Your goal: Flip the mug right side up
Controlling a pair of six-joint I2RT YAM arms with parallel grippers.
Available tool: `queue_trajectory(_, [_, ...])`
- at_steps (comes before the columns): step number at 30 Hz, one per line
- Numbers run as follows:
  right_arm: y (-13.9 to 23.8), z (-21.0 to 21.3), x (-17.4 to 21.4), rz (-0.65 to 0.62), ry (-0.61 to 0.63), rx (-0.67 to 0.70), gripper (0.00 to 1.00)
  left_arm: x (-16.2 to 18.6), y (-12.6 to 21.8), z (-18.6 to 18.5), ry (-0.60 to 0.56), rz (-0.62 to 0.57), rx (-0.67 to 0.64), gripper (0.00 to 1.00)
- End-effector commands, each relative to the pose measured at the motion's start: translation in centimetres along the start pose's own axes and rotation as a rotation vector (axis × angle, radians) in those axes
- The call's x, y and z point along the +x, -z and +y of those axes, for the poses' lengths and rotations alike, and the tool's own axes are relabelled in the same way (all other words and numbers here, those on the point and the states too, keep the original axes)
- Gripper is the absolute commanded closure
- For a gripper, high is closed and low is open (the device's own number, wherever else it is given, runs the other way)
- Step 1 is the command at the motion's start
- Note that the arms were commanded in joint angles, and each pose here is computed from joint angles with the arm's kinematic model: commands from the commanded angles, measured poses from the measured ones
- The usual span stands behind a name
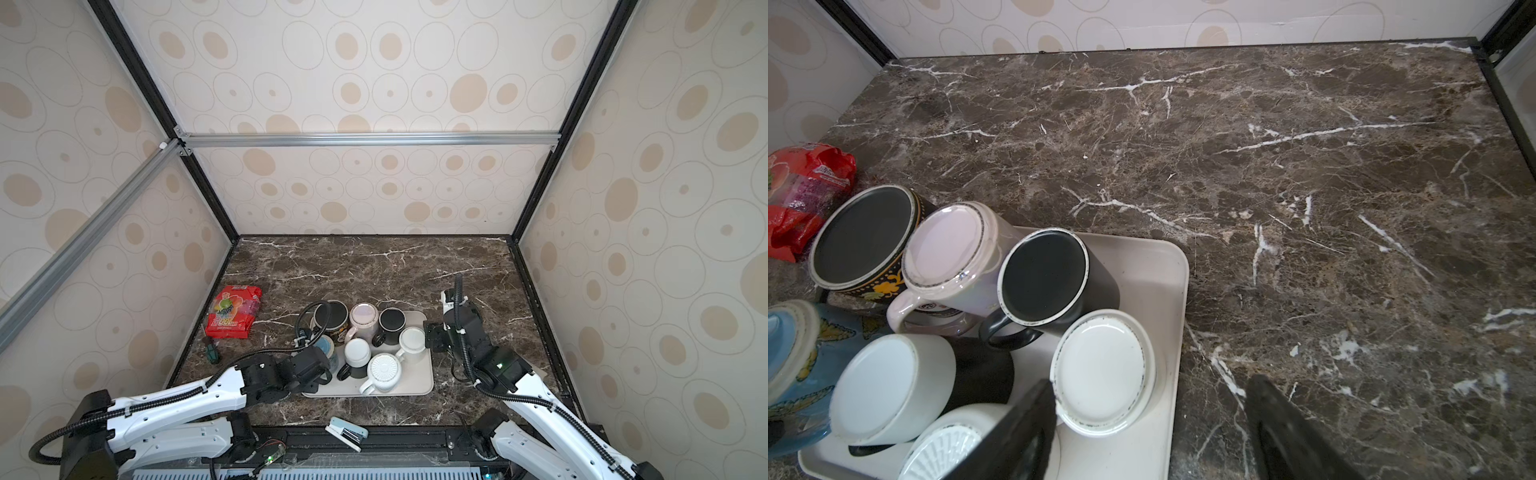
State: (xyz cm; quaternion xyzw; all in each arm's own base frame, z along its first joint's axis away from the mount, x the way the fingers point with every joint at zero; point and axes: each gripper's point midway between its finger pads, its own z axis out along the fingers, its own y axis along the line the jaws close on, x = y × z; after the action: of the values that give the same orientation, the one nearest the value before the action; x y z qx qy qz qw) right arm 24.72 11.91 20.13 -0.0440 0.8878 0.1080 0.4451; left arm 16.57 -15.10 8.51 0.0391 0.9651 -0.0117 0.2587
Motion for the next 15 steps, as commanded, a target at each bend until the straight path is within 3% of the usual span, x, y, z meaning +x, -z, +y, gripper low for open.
queue_trajectory(1, [0.11, 0.04, -0.07, -0.010, -0.014, 0.000, 0.26, -0.54, -0.11, 0.06, -0.014, -0.023, -0.024, 0.53])
queue_trajectory(6, [0.28, -0.14, -0.04, -0.017, -0.021, 0.004, 0.27, -0.53, -0.33, 0.25, -0.010, -0.025, -0.039, 0.60])
queue_trajectory(15, [0.35, -0.20, 0.02, -0.021, -0.030, 0.002, 0.27, -0.16, -0.90, 0.38, 0.004, -0.024, -0.045, 0.63])
